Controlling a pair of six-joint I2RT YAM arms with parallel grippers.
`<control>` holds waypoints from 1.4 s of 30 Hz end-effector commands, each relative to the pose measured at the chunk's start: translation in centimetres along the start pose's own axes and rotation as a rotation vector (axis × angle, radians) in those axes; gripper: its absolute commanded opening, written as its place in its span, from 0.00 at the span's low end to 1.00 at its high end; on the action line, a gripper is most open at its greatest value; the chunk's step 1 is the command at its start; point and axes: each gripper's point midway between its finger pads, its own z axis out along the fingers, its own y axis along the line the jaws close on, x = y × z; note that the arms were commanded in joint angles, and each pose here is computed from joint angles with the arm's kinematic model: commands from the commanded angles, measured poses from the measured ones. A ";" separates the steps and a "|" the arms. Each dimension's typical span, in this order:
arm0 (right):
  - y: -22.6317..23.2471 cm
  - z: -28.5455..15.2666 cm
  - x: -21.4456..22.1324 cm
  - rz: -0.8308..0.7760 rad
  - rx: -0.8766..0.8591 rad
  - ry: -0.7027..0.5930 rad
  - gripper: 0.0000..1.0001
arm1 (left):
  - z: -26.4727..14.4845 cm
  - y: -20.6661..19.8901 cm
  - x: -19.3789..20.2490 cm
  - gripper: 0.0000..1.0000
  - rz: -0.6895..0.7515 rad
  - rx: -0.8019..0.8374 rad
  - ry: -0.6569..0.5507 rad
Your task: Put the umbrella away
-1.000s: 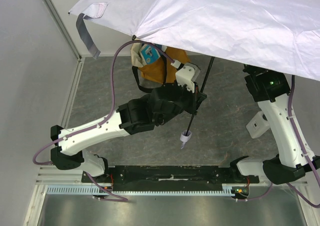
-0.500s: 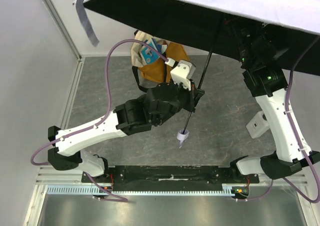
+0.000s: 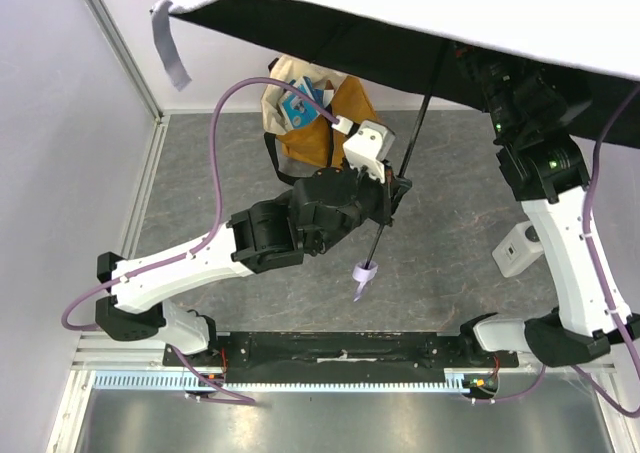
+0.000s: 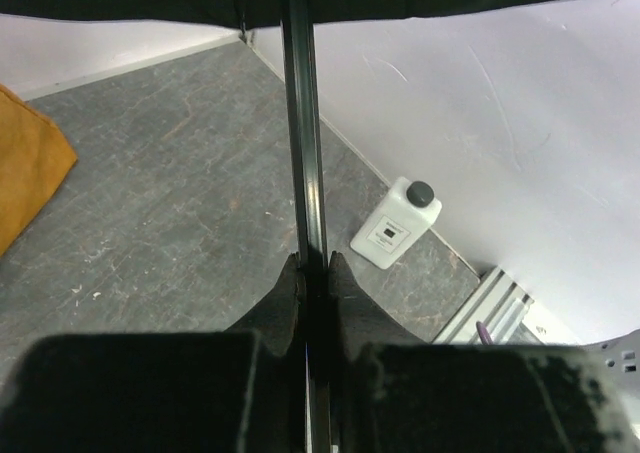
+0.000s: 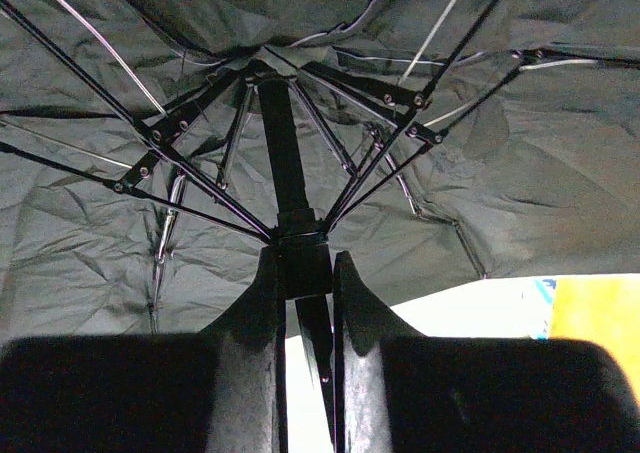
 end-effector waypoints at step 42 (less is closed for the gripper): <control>1.1 -7.6 8.4 0.248 -0.150 0.326 0.00 | -8.1 -1.1 1.8 0.72 -0.361 0.556 0.168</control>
